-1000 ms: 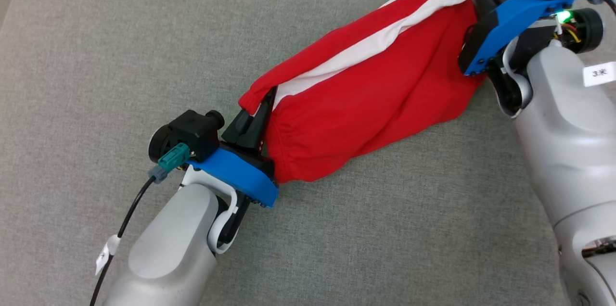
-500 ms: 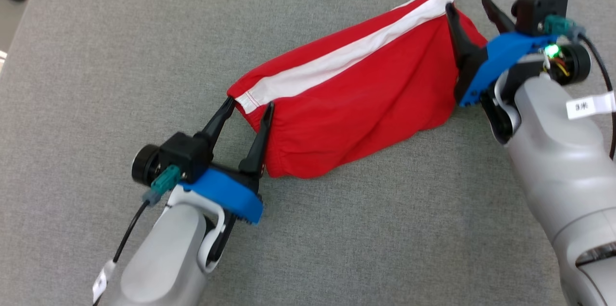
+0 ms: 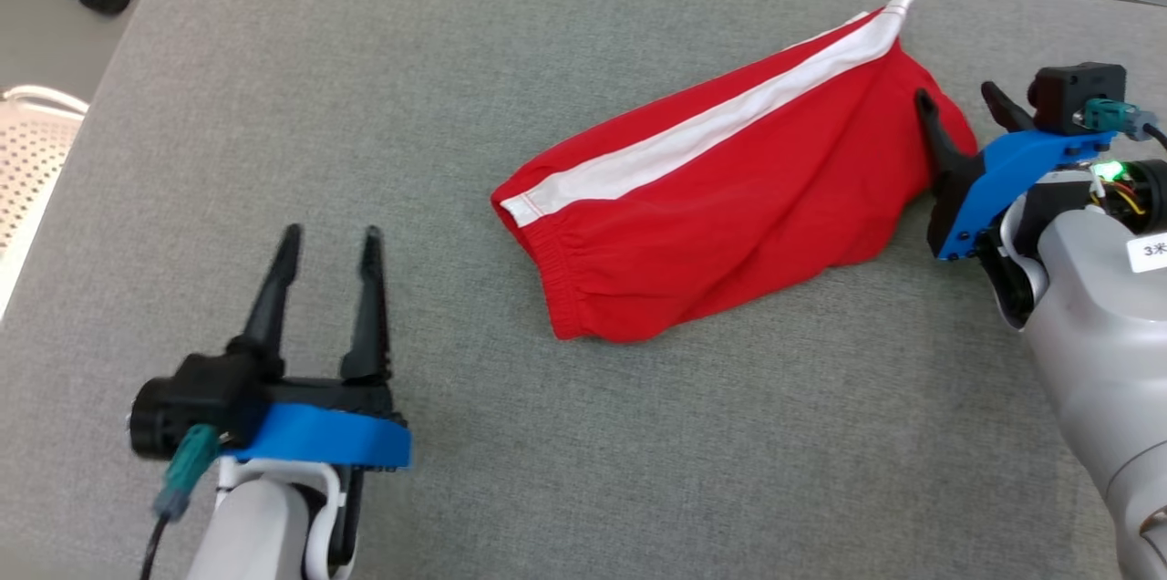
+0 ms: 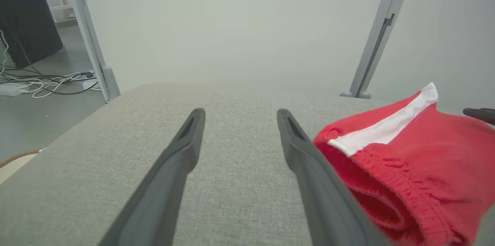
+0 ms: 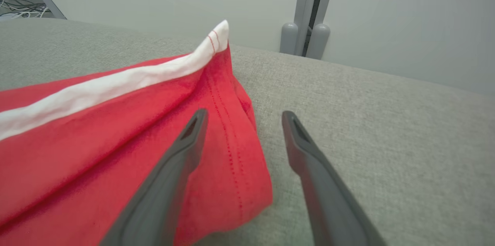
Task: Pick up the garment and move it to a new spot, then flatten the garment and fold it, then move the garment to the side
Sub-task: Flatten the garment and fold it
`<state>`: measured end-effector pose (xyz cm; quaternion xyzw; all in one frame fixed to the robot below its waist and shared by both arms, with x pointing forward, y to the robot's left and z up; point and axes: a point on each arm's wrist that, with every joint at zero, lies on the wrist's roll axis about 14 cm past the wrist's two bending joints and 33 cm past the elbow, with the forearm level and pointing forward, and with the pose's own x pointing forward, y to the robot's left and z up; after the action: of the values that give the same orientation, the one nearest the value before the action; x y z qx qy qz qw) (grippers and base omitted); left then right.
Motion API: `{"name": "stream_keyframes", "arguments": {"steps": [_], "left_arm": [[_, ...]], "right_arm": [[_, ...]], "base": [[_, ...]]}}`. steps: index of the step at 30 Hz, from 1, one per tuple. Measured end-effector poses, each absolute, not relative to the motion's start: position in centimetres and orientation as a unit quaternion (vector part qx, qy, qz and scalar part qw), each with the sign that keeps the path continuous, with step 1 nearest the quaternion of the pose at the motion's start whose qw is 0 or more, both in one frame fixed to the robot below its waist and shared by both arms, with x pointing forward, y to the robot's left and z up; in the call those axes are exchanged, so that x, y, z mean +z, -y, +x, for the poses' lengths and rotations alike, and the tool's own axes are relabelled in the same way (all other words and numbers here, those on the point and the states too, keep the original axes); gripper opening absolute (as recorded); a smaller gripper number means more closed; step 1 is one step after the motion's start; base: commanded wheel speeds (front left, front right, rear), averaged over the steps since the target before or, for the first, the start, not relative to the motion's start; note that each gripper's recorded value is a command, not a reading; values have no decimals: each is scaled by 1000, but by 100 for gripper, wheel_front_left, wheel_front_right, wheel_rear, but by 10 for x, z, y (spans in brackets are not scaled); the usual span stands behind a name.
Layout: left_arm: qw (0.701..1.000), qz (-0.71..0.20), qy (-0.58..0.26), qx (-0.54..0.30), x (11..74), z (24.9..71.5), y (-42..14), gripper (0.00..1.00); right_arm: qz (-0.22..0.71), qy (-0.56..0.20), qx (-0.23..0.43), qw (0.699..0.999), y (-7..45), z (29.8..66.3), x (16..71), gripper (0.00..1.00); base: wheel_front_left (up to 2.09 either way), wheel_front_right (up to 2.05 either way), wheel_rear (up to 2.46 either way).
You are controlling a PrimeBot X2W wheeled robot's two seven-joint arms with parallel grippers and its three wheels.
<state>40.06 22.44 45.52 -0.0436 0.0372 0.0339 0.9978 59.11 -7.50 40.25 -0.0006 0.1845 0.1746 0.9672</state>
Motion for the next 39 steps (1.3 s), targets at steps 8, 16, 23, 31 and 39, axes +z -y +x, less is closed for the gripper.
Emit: {"name": "stream_keyframes", "arguments": {"steps": [8,16,23,31,39], "left_arm": [[994,-10,-26,106,464,377,-257,100],[994,-2,-47,100,453,367,-254,100],[996,-1,-44,79,454,370,-242,100],[998,-5,-37,50,457,370,-225,100],[1000,-5,-23,17,464,374,-206,100]], "right_arm": [[-6,-225,176,958,74,586,379,100],[6,-260,173,950,72,573,369,0],[38,-230,160,959,77,567,387,0],[73,-191,120,972,119,537,406,0],[120,-172,37,977,198,480,405,0]], "base": [[0,0,0],[0,0,0],[0,0,0],[0,0,0],[0,0,0]]}}
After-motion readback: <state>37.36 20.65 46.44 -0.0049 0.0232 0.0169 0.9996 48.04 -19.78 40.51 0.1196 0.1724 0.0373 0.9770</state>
